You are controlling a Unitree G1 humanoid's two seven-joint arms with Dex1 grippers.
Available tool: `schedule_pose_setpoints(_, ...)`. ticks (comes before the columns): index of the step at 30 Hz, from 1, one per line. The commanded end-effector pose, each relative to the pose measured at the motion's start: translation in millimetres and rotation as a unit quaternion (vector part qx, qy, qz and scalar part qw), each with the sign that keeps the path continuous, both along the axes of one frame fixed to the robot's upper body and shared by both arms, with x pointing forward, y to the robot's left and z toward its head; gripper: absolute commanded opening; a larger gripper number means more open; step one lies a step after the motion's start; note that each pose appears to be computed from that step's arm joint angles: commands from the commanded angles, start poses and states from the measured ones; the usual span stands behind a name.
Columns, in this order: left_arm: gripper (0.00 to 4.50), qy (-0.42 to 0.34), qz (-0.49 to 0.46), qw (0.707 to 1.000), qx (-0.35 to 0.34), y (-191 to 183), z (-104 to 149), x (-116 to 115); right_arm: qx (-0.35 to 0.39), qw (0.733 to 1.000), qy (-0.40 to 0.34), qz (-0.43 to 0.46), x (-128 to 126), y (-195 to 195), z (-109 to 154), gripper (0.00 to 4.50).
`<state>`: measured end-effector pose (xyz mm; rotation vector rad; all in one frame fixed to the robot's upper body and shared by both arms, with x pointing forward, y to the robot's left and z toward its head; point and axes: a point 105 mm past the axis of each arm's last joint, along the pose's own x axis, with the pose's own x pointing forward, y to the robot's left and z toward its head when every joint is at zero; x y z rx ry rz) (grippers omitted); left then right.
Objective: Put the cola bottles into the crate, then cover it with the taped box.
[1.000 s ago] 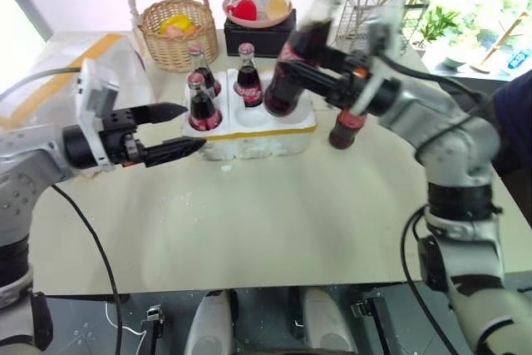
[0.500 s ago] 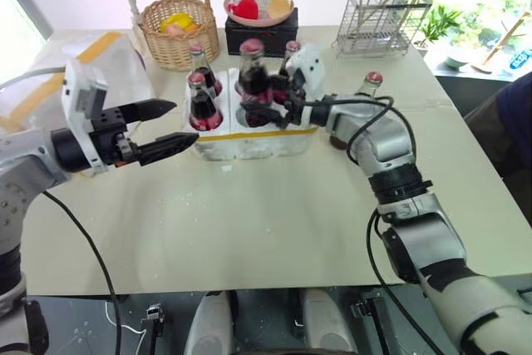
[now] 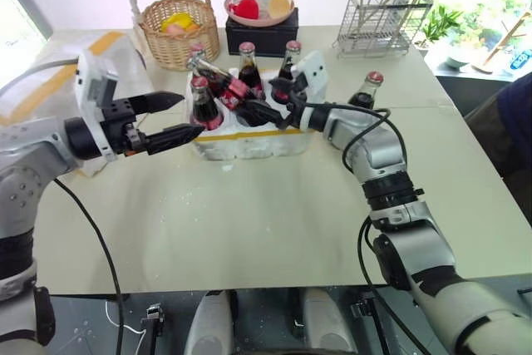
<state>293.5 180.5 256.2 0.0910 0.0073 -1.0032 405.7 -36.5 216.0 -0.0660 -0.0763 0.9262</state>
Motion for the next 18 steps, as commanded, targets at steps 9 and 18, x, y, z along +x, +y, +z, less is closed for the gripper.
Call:
schedule_pose_setpoints(9,4.50,-0.031,0.001,1.000,0.004,0.9,8.6,-4.0,-0.102,0.990,-0.065,0.067,-14.5,21.1,21.8,4.44)
schedule_pose_setpoints(18,4.50,-0.032,0.014,0.999,-0.001,3.5,3.4,-9.1,-0.171,0.977,-0.069,0.107,-16.3,40.4,42.5,4.44)
